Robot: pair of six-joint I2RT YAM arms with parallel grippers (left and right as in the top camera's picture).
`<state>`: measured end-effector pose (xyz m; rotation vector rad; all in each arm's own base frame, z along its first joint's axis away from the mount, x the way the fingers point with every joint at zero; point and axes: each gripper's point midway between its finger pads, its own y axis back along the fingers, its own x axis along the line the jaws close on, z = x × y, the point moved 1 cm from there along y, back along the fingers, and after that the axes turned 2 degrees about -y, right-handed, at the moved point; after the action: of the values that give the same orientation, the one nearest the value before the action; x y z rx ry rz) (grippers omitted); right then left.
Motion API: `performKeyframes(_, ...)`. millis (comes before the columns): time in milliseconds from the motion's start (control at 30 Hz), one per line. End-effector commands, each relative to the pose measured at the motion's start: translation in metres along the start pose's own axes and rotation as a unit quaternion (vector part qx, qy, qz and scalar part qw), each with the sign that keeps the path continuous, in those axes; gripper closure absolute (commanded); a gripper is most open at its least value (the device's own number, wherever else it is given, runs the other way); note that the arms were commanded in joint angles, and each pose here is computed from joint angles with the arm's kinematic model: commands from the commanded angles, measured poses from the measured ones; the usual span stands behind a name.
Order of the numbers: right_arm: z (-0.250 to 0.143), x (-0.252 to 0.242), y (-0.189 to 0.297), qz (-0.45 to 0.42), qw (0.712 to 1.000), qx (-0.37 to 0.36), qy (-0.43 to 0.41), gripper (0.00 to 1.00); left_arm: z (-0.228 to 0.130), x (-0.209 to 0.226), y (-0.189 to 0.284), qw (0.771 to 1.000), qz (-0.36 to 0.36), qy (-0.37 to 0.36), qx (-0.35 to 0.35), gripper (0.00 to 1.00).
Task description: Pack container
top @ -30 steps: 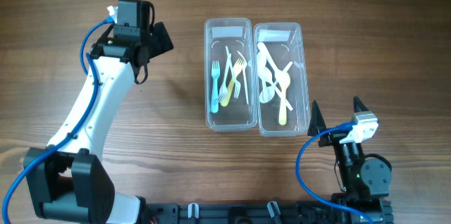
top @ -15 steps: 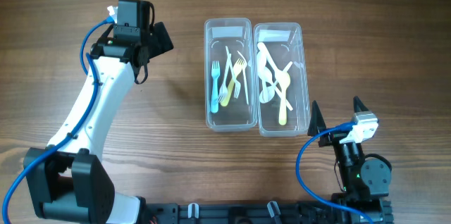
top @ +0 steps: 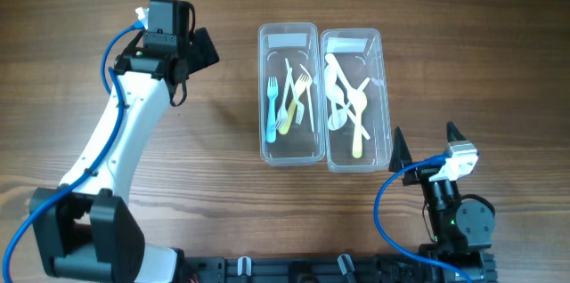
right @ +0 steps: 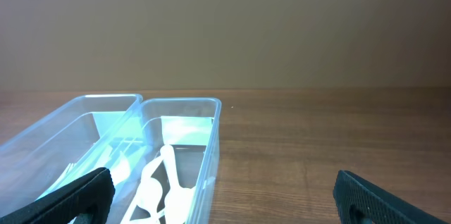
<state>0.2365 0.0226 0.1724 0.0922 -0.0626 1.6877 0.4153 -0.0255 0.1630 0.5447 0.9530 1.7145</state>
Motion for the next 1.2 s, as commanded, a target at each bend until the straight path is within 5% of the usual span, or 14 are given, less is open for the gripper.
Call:
performKeyframes(0,0.003,-0.001,0.001,-0.001,1.0,-0.008,0.005,0.0,0.027,-0.01,0.061,0.996,-0.039,0.006,-0.074,0.0)
performKeyframes(200,0.003,-0.001,0.001,-0.001,1.0,-0.008,0.005,0.0,0.042,-0.024,0.175,0.973,-0.131,0.009,-0.189,0.0)
performKeyframes(367,0.004,-0.001,0.001,-0.001,1.0,-0.009,0.005,0.0,0.047,0.015,0.279,0.935,-0.173,0.051,-0.307,0.0)
performKeyframes(567,0.003,-0.001,0.001,-0.001,1.0,-0.008,0.005,0.0,0.016,0.071,0.344,0.907,-0.178,0.086,-0.372,0.0)
performKeyframes(800,0.004,-0.001,0.001,-0.001,1.0,-0.009,0.005,0.0,-0.035,0.115,0.326,0.902,-0.142,0.112,-0.392,0.0)
performKeyframes(1167,0.003,-0.001,0.001,-0.001,1.0,-0.008,0.005,0.0,-0.083,0.111,0.215,0.897,-0.156,0.113,-0.398,0.0)
